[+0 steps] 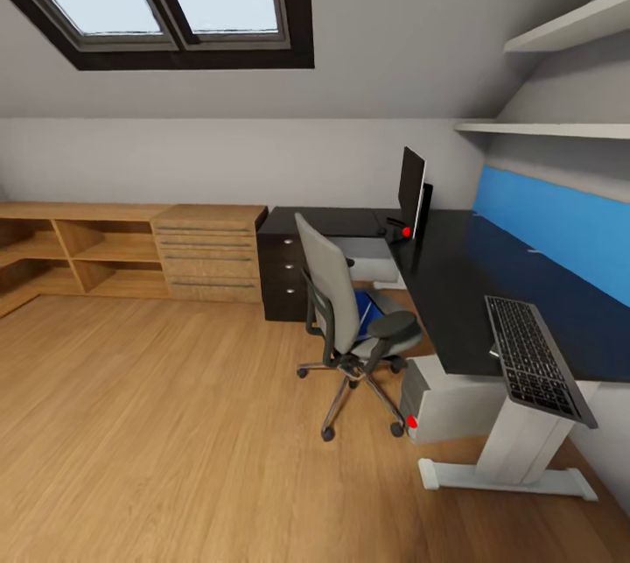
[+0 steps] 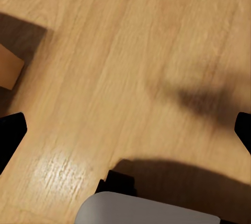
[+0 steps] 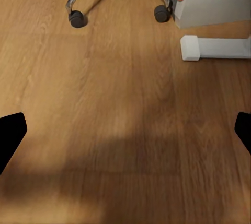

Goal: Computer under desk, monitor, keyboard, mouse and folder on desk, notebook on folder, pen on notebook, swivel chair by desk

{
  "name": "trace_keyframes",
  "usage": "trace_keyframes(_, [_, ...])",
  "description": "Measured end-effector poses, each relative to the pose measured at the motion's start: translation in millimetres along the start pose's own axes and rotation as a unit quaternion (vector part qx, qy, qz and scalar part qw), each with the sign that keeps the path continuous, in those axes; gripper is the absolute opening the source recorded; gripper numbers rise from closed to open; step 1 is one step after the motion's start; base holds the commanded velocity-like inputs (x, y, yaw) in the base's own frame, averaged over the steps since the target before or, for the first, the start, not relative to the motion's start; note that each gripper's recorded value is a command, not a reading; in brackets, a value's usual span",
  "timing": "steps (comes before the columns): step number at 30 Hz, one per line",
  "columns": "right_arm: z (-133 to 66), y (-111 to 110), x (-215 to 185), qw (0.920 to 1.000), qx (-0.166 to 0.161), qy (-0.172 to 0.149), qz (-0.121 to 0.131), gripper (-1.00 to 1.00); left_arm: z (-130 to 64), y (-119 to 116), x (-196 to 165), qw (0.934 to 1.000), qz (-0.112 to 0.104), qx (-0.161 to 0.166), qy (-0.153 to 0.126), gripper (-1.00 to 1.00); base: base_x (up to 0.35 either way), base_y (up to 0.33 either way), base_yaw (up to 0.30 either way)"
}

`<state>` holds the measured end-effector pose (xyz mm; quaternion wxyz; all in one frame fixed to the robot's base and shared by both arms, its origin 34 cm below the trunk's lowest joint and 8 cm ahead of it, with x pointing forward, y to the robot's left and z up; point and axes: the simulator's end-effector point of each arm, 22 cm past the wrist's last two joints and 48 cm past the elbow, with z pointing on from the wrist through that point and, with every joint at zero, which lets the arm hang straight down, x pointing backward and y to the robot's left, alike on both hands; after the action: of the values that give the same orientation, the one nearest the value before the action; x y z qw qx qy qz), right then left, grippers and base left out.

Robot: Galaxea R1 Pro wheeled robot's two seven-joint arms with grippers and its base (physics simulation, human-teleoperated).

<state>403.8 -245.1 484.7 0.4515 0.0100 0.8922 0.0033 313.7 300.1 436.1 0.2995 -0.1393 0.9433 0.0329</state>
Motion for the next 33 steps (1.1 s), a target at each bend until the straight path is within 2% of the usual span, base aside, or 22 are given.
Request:
trace_keyframes(6, [5.7,-1,10,1.0000,0.000,0.000,0.000,1.00,8.5,-1,7,1.0000,0.000,0.001,0.000,1.00,0.000,0.022,0.000])
trace_keyframes(15, [14.4,-1,25,1.0000,0.000,0.000,0.000,1.00,21.4,1,18,1.0000,-0.001,0.001,-0.001,1.00,0.000,0.256,0.000])
trace_keyframes(20, [19.0,-1,33,1.0000,0.001,0.000,0.000,1.00,28.7,1,24,1.0000,0.000,0.001,-0.001,1.00,0.000,0.049,0.000])
trace_keyframes(21, [20.3,0,34,1.0000,-0.001,0.000,-0.001,1.00,31.5,-1,20,1.0000,0.001,0.004,-0.008,1.00,0.000,0.001,0.000])
trace_keyframes(23, [23.3,1,36,1.0000,-0.002,-0.002,0.000,1.00,39.5,-9,-4,0.9993,-0.002,0.012,-0.035,1.00,0.000,0.000,0.000])
trace_keyframes(24, [29.4,1,27,0.9999,-0.001,-0.013,0.001,1.00,47.6,-21,-32,0.9987,-0.007,0.024,-0.045,1.00,0.000,0.000,0.000])
trace_keyframes(25, [33.3,1,23,0.9998,0.000,-0.019,0.001,1.00,52.0,-35,-71,0.9963,-0.010,0.038,-0.077,1.00,0.000,0.000,0.000])
trace_keyframes(27, [44.7,0,8,0.9993,0.001,-0.037,0.001,1.00,56.5,-46,-89,0.9962,-0.012,0.050,-0.070,1.00,0.000,0.000,0.000])
trace_keyframes(28, [62.6,-3,-21,0.9981,0.009,-0.061,0.002,1.00,56.8,-61,-112,0.9962,-0.012,0.067,-0.054,1.00,0.000,0.000,0.000])
trace_keyframes(30, [79.6,-7,-42,0.9971,0.021,-0.073,0.004,1.00,50.9,-77,-155,0.9933,-0.013,0.085,-0.077,1.00,0.000,0.000,0.000])
trace_keyframes(33, [103.5,-13,-68,0.9962,0.039,-0.078,0.007,1.00,39.5,-93,-198,0.9888,-0.014,0.104,-0.106,1.00,0.000,0.000,0.000])
